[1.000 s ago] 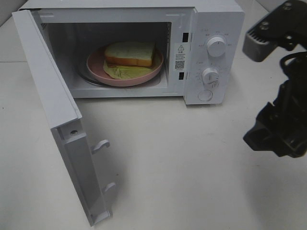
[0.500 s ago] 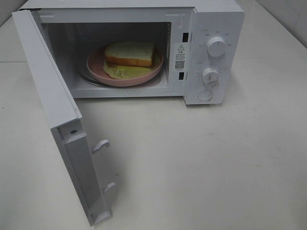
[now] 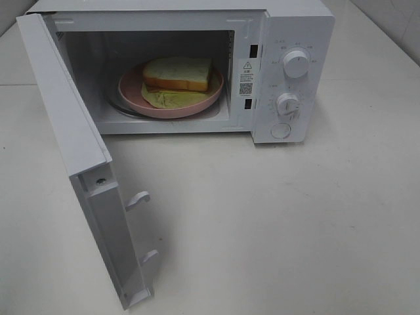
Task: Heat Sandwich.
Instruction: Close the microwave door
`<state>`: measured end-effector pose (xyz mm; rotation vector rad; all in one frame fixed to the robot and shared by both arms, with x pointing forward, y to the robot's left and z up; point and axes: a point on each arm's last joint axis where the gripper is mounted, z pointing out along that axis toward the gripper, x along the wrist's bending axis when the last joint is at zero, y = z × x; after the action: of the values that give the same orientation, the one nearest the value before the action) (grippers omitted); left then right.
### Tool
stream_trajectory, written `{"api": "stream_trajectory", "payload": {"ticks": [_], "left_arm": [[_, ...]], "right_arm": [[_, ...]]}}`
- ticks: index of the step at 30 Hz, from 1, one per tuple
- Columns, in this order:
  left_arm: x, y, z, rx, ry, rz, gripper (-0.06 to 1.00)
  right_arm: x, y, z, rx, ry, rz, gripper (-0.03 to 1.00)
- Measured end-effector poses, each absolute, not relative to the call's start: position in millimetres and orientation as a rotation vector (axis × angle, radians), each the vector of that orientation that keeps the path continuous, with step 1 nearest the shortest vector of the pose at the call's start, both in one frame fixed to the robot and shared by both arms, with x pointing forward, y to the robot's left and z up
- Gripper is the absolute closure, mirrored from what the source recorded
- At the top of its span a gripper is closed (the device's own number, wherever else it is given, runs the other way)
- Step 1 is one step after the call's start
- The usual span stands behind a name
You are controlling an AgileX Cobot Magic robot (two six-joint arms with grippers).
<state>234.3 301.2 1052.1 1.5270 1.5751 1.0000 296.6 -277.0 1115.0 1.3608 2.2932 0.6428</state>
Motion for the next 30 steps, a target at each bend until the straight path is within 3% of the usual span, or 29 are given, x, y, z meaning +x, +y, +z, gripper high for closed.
{"api": "stream_trajectory", "payload": {"ticks": [5, 10, 17, 30], "left_arm": [[234.3, 301.2, 1052.1, 1.527, 1.575, 1.000, -0.03], [234.3, 301.2, 1052.1, 1.527, 1.575, 1.000, -0.03], [234.3, 301.2, 1052.1, 1.527, 1.575, 1.000, -0.03], [234.3, 301.2, 1052.1, 1.527, 1.575, 1.000, -0.03]], "right_arm": [[287.4, -288.7, 1108.3, 1.473, 2.174, 0.638, 0.20], [274.7, -299.7, 1073.1, 1.638, 2.030, 0.591, 0.21], [265.6, -301.3, 1054.1, 1.704, 1.898, 0.661, 0.21], [247.9, -303.3, 1049.5, 1.639, 1.702, 0.810, 0.21]]}}
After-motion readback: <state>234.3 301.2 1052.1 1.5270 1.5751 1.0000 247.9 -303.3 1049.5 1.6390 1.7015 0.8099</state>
